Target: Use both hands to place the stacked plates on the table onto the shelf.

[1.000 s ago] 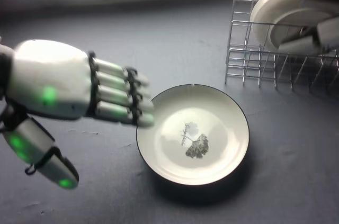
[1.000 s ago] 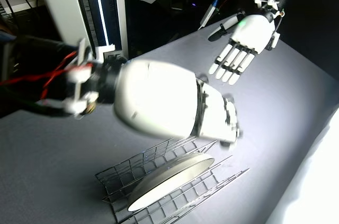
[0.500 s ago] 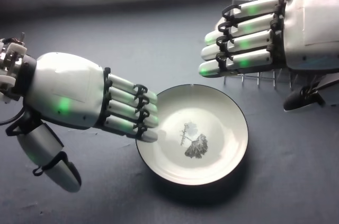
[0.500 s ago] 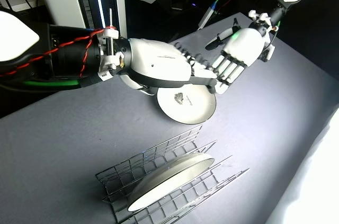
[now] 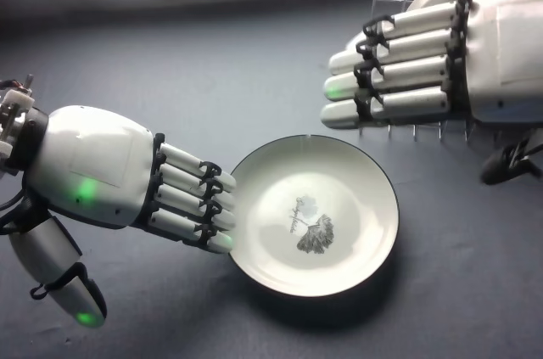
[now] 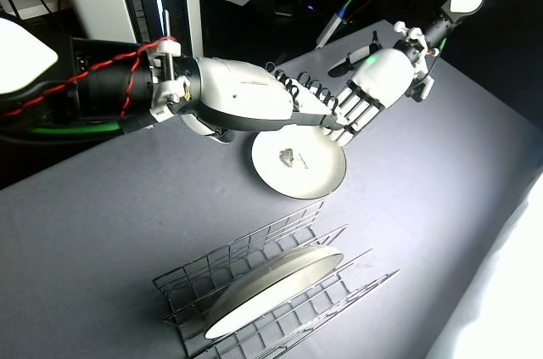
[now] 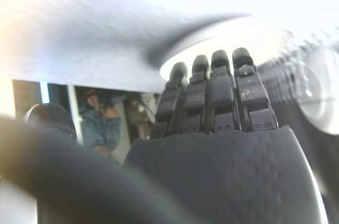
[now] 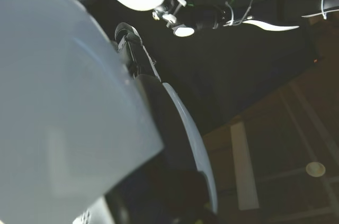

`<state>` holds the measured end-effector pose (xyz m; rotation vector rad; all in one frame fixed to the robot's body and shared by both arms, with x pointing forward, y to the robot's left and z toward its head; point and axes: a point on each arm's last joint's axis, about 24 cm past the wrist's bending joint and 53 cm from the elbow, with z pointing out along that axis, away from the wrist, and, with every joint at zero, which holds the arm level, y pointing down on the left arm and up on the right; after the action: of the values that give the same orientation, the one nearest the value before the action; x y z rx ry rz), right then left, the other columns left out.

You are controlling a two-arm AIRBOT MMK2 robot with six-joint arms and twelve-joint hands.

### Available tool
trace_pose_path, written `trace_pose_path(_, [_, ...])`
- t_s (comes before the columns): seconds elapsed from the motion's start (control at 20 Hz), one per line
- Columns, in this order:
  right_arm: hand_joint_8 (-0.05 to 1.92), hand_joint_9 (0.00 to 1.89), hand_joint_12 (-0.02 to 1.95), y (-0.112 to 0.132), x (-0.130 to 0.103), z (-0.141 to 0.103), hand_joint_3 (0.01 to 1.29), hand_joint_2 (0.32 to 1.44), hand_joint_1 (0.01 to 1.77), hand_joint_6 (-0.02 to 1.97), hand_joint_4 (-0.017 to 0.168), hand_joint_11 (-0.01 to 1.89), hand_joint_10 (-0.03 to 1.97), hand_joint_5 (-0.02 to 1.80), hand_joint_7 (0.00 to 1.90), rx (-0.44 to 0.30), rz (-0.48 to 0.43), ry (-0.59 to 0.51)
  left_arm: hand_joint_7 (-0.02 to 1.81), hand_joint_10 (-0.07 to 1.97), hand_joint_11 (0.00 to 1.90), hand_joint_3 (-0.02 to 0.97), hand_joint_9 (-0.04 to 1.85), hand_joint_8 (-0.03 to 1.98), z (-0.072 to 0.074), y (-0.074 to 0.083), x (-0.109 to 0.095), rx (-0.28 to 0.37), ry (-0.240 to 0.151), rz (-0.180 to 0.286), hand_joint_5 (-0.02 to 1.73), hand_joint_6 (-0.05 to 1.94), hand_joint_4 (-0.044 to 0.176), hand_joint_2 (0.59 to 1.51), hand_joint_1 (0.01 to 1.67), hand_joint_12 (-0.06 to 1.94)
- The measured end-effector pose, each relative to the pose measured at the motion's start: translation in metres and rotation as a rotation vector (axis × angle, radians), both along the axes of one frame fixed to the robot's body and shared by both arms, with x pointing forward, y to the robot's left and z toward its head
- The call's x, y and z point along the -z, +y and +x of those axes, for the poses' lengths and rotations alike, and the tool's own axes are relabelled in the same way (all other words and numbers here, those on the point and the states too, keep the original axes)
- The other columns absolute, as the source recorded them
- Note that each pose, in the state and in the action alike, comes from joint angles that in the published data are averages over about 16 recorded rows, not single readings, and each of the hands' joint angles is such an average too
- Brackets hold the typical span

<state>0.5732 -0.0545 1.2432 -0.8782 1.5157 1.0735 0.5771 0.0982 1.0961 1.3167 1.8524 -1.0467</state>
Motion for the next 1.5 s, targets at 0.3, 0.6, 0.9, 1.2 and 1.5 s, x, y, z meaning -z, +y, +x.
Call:
trace_pose_path(0.3, [0.01, 0.01, 0.29, -0.003, 0.003, -0.002, 0.01, 0.76, 1.06, 0.02, 0.003, 0.01, 0.02, 0.02, 0.02, 0.0, -0.007, 0.003, 0.02, 0.01, 0.01, 0.019, 0.02, 0.01, -0.004, -0.002, 0.009, 0.017, -0.003, 0.017, 0.01, 0.01, -0.001, 1.063, 0.01, 0.01])
trace_pose_path(0.6, [0.01, 0.01, 0.13, -0.004, 0.005, -0.003, 0.01, 0.7, 1.04, 0.02, 0.003, 0.01, 0.02, 0.02, 0.02, -0.004, -0.011, 0.004, 0.02, 0.01, 0.01, 0.019, 0.02, 0.01, -0.007, -0.004, 0.018, 0.023, -0.004, 0.032, 0.0, -0.01, -0.006, 1.065, 0.01, 0.01])
trace_pose_path(0.9, [0.01, 0.01, 0.01, -0.005, 0.007, -0.007, 0.01, 0.7, 1.0, 0.02, 0.003, 0.02, 0.02, 0.02, 0.02, -0.015, -0.015, 0.007, 0.01, 0.0, 0.01, 0.02, 0.01, 0.01, -0.013, 0.002, 0.034, 0.023, 0.007, 0.059, -0.01, -0.03, -0.011, 1.067, 0.01, 0.0])
trace_pose_path(1.2, [0.01, 0.01, -0.01, -0.004, 0.017, -0.01, 0.01, 0.7, 0.98, 0.02, 0.003, 0.02, 0.02, 0.02, 0.02, -0.023, -0.035, 0.021, 0.01, -0.01, 0.02, 0.02, 0.01, 0.01, -0.02, 0.007, 0.047, 0.017, 0.024, 0.081, -0.01, -0.03, -0.012, 1.07, 0.01, -0.01])
trace_pose_path(1.5, [0.01, 0.01, -0.01, 0.004, 0.037, -0.013, 0.01, 0.71, 0.98, 0.02, 0.003, 0.02, 0.02, 0.02, 0.02, -0.032, -0.068, 0.051, 0.01, -0.01, 0.02, 0.019, 0.01, 0.0, -0.023, 0.01, 0.053, 0.012, 0.033, 0.089, -0.01, -0.03, -0.012, 1.068, 0.01, -0.02])
